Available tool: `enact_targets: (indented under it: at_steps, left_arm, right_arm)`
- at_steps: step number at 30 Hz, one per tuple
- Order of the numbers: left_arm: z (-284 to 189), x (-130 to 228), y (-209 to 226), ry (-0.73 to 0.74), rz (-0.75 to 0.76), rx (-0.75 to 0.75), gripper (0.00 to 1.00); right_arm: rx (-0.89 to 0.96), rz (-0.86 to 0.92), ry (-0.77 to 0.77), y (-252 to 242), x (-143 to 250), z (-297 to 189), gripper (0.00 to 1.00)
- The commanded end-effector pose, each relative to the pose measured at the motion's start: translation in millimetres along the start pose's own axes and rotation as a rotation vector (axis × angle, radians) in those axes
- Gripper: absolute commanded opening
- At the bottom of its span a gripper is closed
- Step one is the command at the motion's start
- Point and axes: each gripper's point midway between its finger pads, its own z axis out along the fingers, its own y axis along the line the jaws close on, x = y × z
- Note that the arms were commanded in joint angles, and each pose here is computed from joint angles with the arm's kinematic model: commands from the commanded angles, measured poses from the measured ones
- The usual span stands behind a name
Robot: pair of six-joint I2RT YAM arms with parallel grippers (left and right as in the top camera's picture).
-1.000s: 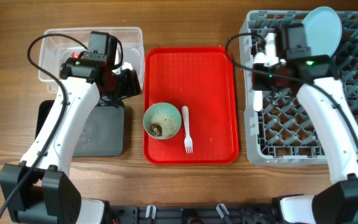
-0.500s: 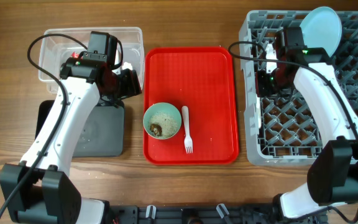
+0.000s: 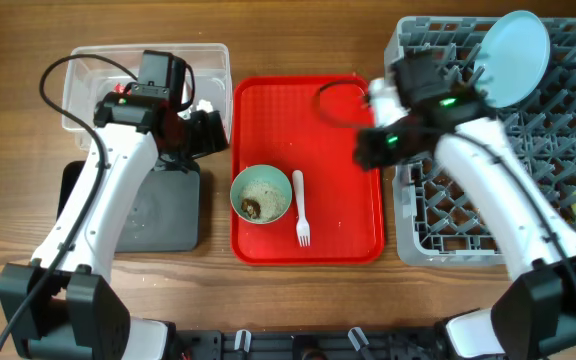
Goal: Sort waste into correct bins and load items into the dishwasher rack
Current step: 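Carry the white spoon into the rack's left edge and release, then grasp the white fork beside the green bowl with the right gripper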
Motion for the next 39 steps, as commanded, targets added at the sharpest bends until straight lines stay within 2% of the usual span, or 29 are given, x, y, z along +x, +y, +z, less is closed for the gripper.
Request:
enact_targets:
  at_steps: [1, 8, 15, 33, 39]
  left_arm:
    - [-10.7, -11.1, 23.4, -0.034, -0.116, -0.026, 0.89]
    - [-13.4, -17.0, 46.3, -0.037, -0.194, -0.043, 0.9]
    - [-13.4, -17.3, 46.3, -0.038, -0.194, -0.043, 0.9]
    - [-13.4, -17.2, 46.3, -0.038, -0.194, -0.043, 0.91]
    - [-13.4, -17.1, 46.3, -0.037, -0.194, -0.042, 0.91]
  right_arm:
    - [0.029, -0.017, 0.049, 28.1, 20.9, 19.8, 0.59]
    - [0.008, -0.107, 0.104, 71.1, 39.4, 56.5, 0.65]
    - [0.107, -0.157, 0.185, 79.0, 57.4, 99.0, 0.65]
    - [0.228, -0.12, 0.3, 55.4, 77.3, 150.2, 0.66]
    - [0.329, -0.049, 0.258, 33.4, 68.1, 146.1, 0.57]
